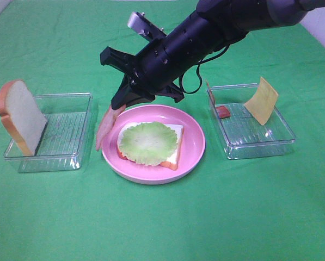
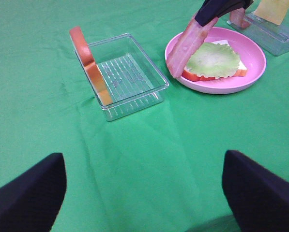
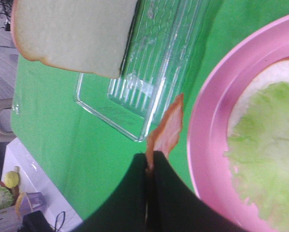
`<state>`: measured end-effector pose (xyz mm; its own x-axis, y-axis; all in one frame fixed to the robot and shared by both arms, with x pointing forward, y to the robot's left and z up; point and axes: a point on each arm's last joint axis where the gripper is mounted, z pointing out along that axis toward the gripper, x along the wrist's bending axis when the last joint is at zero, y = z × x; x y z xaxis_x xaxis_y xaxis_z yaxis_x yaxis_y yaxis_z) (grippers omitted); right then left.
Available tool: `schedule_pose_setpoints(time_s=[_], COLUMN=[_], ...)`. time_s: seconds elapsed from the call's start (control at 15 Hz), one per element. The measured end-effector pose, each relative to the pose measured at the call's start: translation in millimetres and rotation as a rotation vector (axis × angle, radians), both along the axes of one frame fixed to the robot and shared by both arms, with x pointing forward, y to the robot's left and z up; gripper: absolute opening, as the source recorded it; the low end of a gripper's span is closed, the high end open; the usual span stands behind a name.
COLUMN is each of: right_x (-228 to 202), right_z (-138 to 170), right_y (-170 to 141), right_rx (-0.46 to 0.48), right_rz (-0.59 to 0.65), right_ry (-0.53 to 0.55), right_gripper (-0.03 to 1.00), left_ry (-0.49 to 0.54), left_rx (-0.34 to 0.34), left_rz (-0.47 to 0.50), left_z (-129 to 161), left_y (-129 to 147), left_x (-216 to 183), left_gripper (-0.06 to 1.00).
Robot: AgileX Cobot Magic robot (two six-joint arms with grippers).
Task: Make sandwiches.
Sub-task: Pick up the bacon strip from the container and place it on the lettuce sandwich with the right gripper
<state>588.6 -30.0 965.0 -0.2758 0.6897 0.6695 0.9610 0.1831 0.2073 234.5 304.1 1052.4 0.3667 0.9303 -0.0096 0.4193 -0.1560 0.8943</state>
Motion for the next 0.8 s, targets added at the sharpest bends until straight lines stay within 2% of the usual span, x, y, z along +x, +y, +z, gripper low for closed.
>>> schedule_pose_setpoints(time_s=[0.07, 0.13, 0.4, 0.6, 0.73, 0.8], right_x=[1, 5, 7, 7, 7, 7], right_z=[-2, -8, -16, -18, -18, -18], right_y=[-4, -17, -34, -38, -38, -38], right_rx=[-0.039, -0.136, -0.312, -0.352, -0.354, -0.358], right_rz=[0.004, -0.019, -0.046, -0.067, -0.071, -0.069], right_ry=[-0.005, 0.006, 0.019, 0.025, 0.03, 0.028], right_gripper=[0.0, 0.0, 0.0, 0.01, 0.29, 0.37], left_ry=[0.0, 0.0, 0.0, 0.0, 0.0, 0.0], left_rx=[0.0, 0.0, 0.0, 0.0, 0.0, 0.0], left_rz=[0.0, 0.0, 0.0, 0.0, 0.0, 0.0], left_z=[0, 0, 0, 0, 0, 0], left_y=[0, 0, 0, 0, 0, 0], left_x=[0, 0, 0, 0, 0, 0], left_gripper=[0.82, 0.82, 0.82, 0.82, 0.82, 0.82])
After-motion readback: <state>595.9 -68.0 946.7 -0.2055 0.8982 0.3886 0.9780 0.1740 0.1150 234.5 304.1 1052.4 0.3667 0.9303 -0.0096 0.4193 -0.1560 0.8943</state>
